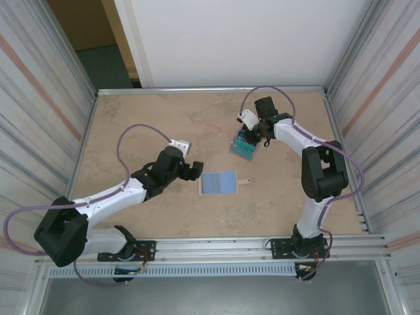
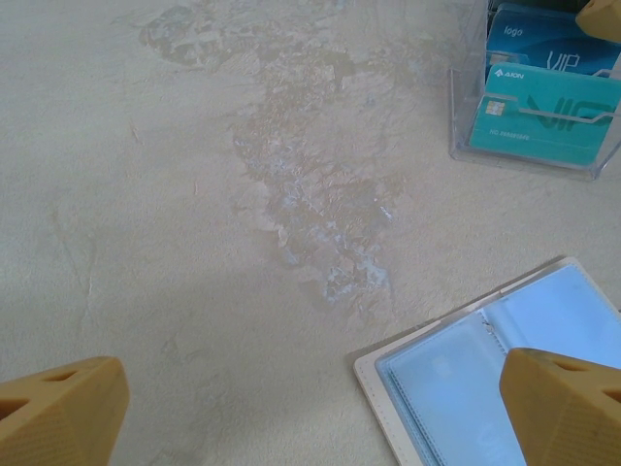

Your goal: Take the credit cards out of the card holder

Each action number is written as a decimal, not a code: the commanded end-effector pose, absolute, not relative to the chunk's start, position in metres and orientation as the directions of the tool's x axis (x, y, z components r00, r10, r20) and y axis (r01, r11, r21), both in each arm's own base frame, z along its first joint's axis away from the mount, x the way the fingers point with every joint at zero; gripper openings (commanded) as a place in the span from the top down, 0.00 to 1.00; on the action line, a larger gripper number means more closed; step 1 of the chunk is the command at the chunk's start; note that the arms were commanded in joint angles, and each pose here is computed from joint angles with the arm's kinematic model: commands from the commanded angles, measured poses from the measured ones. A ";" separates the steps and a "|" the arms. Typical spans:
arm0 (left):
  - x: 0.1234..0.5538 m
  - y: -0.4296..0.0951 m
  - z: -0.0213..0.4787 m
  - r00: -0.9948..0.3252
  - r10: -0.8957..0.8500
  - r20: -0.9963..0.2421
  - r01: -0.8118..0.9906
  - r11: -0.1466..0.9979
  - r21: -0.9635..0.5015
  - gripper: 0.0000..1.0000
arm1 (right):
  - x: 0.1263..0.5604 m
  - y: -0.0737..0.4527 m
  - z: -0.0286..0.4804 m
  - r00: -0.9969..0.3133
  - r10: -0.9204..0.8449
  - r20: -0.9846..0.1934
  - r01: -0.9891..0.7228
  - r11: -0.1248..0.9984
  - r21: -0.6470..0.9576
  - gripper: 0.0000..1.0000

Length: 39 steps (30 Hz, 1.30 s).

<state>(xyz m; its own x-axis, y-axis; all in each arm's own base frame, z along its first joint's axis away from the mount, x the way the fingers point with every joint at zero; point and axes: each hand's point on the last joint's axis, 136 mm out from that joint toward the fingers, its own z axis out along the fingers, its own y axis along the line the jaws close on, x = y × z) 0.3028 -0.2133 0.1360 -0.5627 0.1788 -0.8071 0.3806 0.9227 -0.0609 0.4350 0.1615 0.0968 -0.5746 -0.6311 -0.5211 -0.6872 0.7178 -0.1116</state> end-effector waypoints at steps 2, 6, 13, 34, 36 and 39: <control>0.304 -0.210 0.148 -0.548 0.139 -0.825 0.364 0.927 -0.086 0.01 | 0.442 0.157 0.108 -0.590 -0.605 -0.535 -0.656 0.745 -0.121 0.78; 0.305 -0.209 0.149 -0.547 0.131 -0.827 0.357 0.930 -0.089 0.01 | 0.441 0.158 0.121 -0.593 -0.572 -0.567 -0.633 0.766 -0.111 0.78; 0.309 -0.202 0.155 -0.536 0.080 -0.841 0.314 0.943 -0.110 0.01 | 0.429 0.163 0.157 -0.624 -0.419 -0.660 -0.525 0.850 -0.044 0.72; 0.320 -0.136 0.151 -0.478 -0.292 -0.828 0.065 0.929 -0.365 0.01 | 0.297 0.223 0.153 -0.767 -0.039 -0.640 -0.235 0.946 0.224 0.50; 0.319 -0.132 0.149 -0.480 -0.318 -0.818 0.040 0.923 -0.383 0.01 | 0.285 0.229 0.146 -0.771 -0.049 -0.635 -0.223 0.955 0.197 0.49; 0.318 -0.126 0.146 -0.483 -0.348 -0.804 0.015 0.914 -0.404 0.01 | 0.270 0.244 0.138 -0.763 -0.082 -0.642 -0.245 0.955 0.169 0.47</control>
